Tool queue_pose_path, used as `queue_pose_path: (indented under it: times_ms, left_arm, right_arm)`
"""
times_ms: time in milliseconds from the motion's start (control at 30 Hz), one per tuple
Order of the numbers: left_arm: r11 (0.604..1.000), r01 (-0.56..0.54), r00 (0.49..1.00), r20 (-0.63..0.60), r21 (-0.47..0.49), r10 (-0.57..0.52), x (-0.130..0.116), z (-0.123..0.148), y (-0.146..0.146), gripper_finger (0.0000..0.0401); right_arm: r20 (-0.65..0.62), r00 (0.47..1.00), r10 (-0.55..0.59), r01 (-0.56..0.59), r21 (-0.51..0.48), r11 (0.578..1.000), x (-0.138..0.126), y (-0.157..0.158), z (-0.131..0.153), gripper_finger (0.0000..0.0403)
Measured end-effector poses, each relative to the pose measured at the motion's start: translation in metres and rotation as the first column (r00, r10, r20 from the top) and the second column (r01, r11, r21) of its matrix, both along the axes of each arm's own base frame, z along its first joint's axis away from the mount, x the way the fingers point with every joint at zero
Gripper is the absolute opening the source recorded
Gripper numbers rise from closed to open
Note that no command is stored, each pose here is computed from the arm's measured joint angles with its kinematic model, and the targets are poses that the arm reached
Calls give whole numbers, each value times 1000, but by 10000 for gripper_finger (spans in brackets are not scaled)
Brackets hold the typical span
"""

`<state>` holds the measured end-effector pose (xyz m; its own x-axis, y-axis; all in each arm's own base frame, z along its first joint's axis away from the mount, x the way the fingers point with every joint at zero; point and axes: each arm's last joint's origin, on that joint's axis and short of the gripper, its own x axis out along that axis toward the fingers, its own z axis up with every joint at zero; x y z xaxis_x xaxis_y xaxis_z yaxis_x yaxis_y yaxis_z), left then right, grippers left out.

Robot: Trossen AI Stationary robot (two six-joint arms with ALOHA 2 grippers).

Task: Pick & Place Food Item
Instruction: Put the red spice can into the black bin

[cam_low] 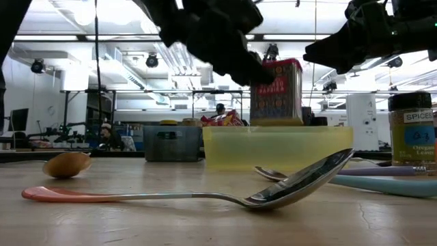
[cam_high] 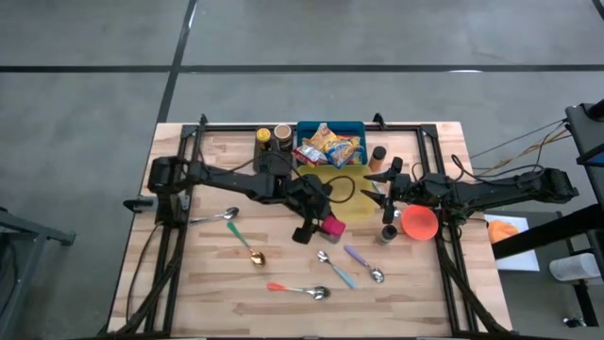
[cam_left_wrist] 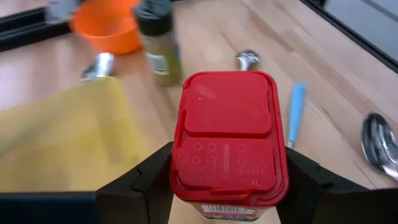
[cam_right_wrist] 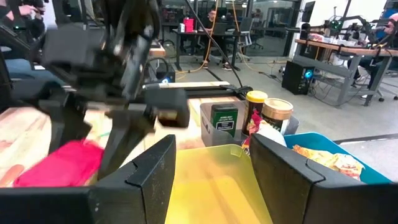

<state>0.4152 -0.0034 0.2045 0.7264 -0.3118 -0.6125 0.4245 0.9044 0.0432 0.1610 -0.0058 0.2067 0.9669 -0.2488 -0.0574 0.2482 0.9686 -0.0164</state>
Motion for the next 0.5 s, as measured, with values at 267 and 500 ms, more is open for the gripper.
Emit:
queue_pose_path:
  times_ms: [267, 500]
  left_arm:
    - [976, -214, 977, -21, 30, 214, -20, 37, 5, 221]
    - [851, -521, 852, -26, 61, 523, -40, 62, 12, 205]
  right_arm:
    - [-1, 1000, 0, 0, 0, 1000, 0, 0, 0, 203]
    - [-10, 1000, 0, 0, 0, 1000, 0, 0, -1, 203]
